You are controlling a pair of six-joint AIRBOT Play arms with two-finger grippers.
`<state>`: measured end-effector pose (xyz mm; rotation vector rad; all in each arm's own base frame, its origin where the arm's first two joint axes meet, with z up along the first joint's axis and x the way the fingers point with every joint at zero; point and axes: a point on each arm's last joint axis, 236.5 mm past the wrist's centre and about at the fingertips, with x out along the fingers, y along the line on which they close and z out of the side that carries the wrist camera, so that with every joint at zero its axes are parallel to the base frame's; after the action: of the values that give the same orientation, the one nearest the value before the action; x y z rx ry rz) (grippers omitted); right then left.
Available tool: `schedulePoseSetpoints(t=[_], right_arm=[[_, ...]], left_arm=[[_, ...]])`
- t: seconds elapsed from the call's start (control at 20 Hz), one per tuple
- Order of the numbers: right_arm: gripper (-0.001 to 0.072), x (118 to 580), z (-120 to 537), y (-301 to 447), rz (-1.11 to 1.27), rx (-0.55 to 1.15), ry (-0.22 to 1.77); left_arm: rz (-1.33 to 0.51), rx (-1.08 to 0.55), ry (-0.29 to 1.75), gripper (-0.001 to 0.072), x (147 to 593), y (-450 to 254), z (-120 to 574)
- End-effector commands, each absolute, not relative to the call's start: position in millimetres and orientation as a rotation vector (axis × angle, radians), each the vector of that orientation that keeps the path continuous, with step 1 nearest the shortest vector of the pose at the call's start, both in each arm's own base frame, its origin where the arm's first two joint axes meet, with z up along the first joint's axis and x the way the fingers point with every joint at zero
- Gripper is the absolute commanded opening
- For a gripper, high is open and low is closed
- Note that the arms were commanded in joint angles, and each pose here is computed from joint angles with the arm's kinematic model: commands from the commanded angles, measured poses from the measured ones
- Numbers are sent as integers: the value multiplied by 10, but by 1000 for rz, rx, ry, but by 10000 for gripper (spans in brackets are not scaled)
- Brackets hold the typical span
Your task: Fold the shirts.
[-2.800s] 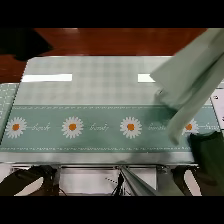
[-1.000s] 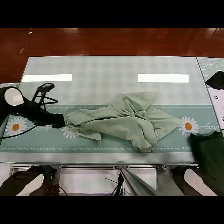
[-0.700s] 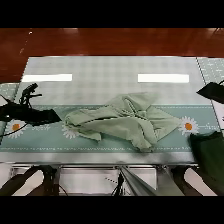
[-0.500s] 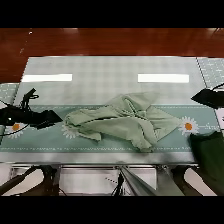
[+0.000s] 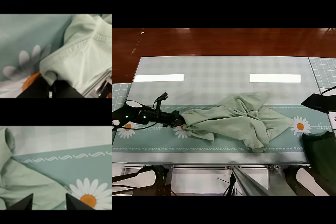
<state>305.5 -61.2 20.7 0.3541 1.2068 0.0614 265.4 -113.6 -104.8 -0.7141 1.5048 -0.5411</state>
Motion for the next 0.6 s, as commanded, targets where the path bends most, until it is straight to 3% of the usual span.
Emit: schedulePoseSetpoints(t=[0.0, 0.1, 0.15, 0.3, 0.55], right_arm=[[479, 2777, -8, -844, -22, 362, 1294], [490, 2595, -236, -791, -38, 530, 1313], [554, 2496, -366, -728, -40, 612, 1325], [587, 2244, -717, -515, -39, 729, 1383], [582, 2581, -911, -277, -50, 989, 1228]], left_arm=[[-566, -724, 1518, 31, 2638, -1254, -1070], [-584, -724, 1529, 31, 2603, -1271, -1048], [-590, -726, 1532, 31, 2593, -1277, -1038], [-597, -727, 1534, 31, 2580, -1286, -1021], [-600, -726, 1533, 31, 2578, -1289, -1010]])
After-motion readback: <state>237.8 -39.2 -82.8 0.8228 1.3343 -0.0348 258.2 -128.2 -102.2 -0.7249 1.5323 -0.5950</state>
